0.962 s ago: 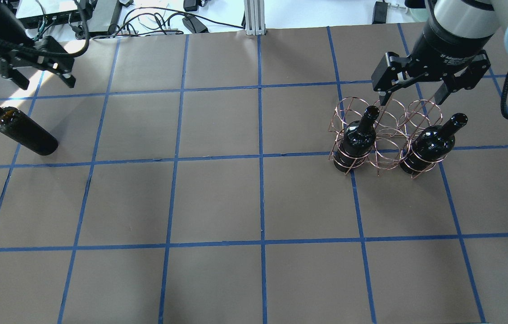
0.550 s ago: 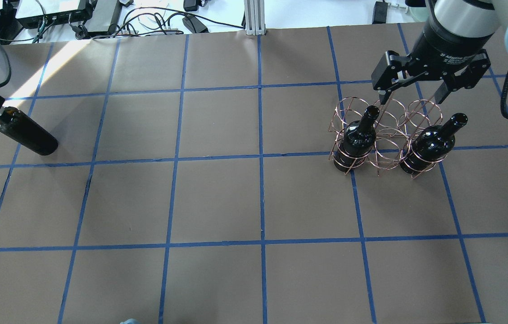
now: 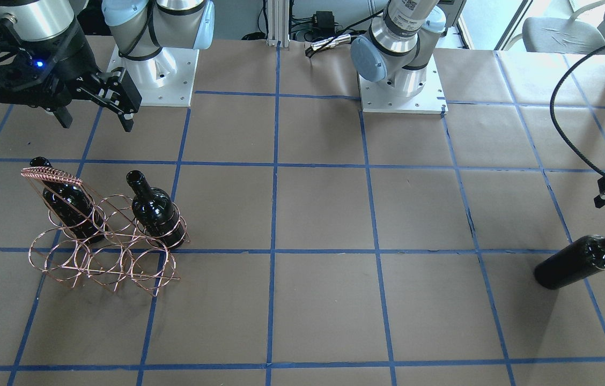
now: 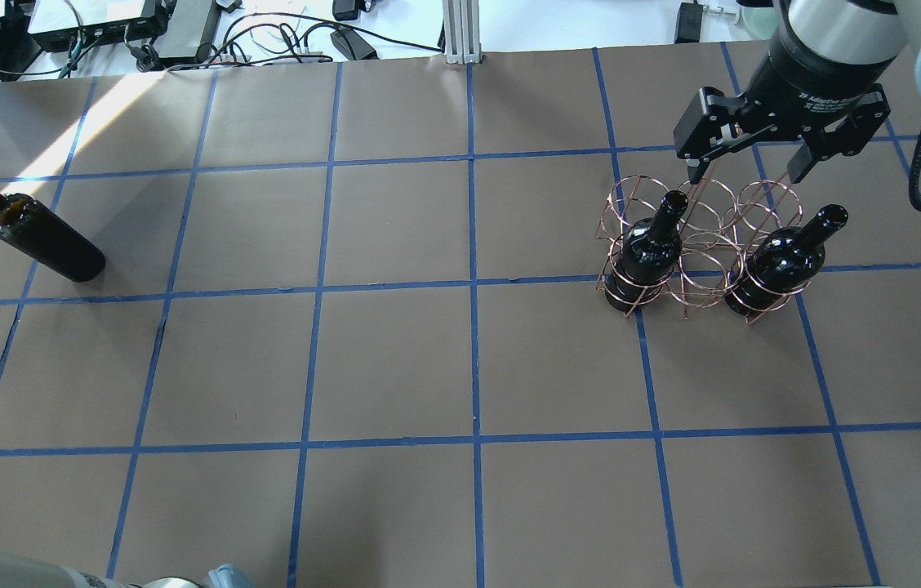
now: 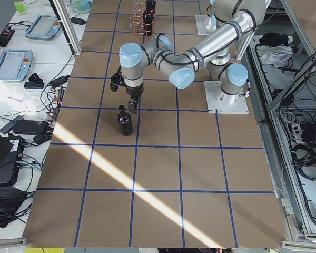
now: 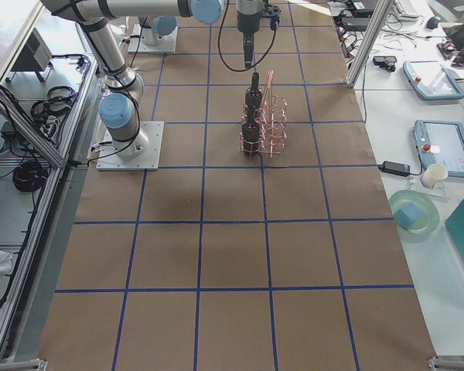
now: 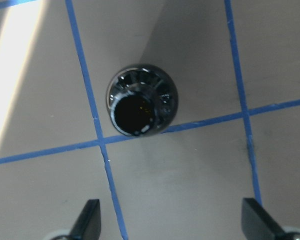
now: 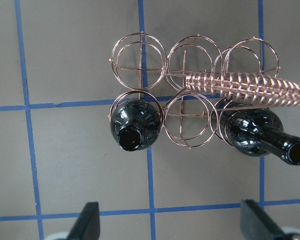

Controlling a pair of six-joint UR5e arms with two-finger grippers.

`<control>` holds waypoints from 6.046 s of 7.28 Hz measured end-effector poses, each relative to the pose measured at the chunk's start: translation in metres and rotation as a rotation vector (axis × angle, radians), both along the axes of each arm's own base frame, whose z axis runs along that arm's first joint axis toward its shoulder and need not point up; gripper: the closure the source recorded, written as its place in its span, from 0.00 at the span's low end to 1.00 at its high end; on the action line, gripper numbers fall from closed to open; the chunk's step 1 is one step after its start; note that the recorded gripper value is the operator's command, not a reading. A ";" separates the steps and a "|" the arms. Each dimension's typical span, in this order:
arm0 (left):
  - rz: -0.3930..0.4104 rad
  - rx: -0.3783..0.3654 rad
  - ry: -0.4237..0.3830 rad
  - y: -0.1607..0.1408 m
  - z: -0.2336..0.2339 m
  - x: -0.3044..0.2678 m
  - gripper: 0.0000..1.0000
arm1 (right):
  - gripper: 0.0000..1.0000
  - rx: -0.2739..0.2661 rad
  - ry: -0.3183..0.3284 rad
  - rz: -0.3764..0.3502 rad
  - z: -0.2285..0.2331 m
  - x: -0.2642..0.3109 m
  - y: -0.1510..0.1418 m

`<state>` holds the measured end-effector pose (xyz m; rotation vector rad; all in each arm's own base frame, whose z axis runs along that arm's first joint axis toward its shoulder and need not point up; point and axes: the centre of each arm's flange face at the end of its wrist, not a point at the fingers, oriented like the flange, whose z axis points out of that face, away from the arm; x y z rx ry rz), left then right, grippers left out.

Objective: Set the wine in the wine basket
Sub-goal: 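Lower the left gripper over the neck of the lying dark bottle, then grasp the bottle neck with the left gripper and lift it upright, then set the bottle upright on the table with the left gripper, then open the left gripper and raise it away from the bottle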

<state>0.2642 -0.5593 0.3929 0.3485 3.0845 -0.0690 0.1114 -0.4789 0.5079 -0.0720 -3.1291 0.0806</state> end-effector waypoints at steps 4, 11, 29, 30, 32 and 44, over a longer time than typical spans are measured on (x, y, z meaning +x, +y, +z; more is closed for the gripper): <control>0.051 -0.061 0.044 -0.021 -0.006 0.004 0.58 | 0.00 -0.014 0.002 0.003 0.005 0.000 0.003; 0.017 -0.121 0.071 -0.031 0.007 -0.017 0.59 | 0.00 -0.014 0.005 0.006 0.006 0.000 0.004; 0.438 0.053 0.144 0.180 0.052 -0.401 1.00 | 0.00 -0.034 0.053 0.108 0.019 0.002 0.012; 0.467 0.050 0.143 0.179 0.046 -0.417 1.00 | 0.00 -0.028 0.053 0.109 0.016 0.002 0.012; 0.504 0.055 0.135 0.173 0.033 -0.438 1.00 | 0.00 -0.027 0.053 0.110 0.016 0.002 0.011; 0.492 0.085 0.104 0.167 0.012 -0.467 0.07 | 0.00 -0.012 0.039 0.108 0.014 0.003 0.014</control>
